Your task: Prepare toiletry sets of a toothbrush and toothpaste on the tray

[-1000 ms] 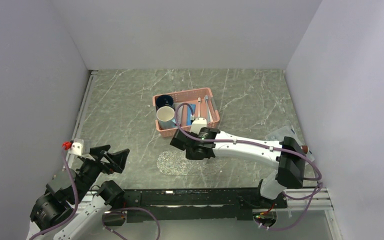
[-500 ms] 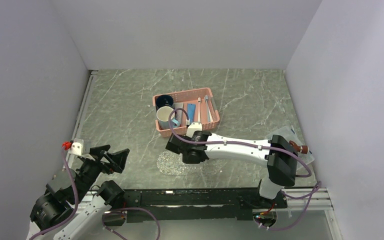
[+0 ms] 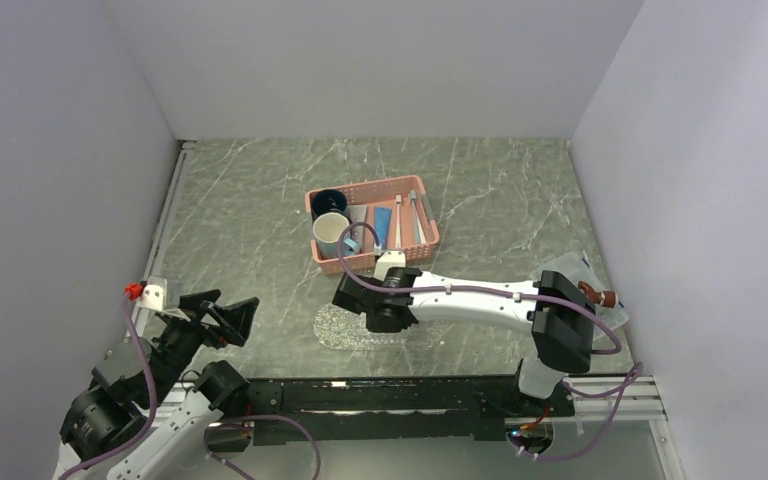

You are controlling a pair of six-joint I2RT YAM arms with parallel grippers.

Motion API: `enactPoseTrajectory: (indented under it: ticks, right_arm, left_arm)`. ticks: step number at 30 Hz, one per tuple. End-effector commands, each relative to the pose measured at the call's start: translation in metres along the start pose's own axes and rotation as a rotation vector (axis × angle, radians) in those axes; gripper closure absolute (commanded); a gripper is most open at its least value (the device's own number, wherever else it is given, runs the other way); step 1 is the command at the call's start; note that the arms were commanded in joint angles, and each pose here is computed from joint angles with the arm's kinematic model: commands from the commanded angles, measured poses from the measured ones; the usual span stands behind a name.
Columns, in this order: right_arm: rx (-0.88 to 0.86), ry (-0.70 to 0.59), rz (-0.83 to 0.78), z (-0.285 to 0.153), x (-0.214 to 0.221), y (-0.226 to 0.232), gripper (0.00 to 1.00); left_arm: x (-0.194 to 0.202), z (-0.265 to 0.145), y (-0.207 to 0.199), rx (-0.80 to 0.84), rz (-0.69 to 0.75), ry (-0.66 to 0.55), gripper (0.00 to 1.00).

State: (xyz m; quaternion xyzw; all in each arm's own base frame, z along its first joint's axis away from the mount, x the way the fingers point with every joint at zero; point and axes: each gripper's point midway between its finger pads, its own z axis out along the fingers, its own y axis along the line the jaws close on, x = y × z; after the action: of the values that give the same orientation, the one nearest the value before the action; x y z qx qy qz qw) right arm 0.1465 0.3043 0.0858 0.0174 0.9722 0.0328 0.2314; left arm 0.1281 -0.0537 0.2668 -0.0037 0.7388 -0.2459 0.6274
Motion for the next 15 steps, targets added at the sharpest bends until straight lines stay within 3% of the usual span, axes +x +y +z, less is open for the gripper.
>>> enactPoseTrajectory:
  ticks: [1, 15]
  right_arm:
    - [-0.016, -0.029, 0.036, 0.0012, -0.0032, 0.0056, 1.00]
    - [-0.017, -0.028, 0.012, 0.0032, 0.0022, 0.0074, 0.96]
  left_arm:
    - [-0.0087, -0.0093, 0.0013, 0.018, -0.028, -0.061, 0.01]
    - [-0.0088, -0.0093, 0.0014, 0.017, -0.028, -0.061, 0.01]
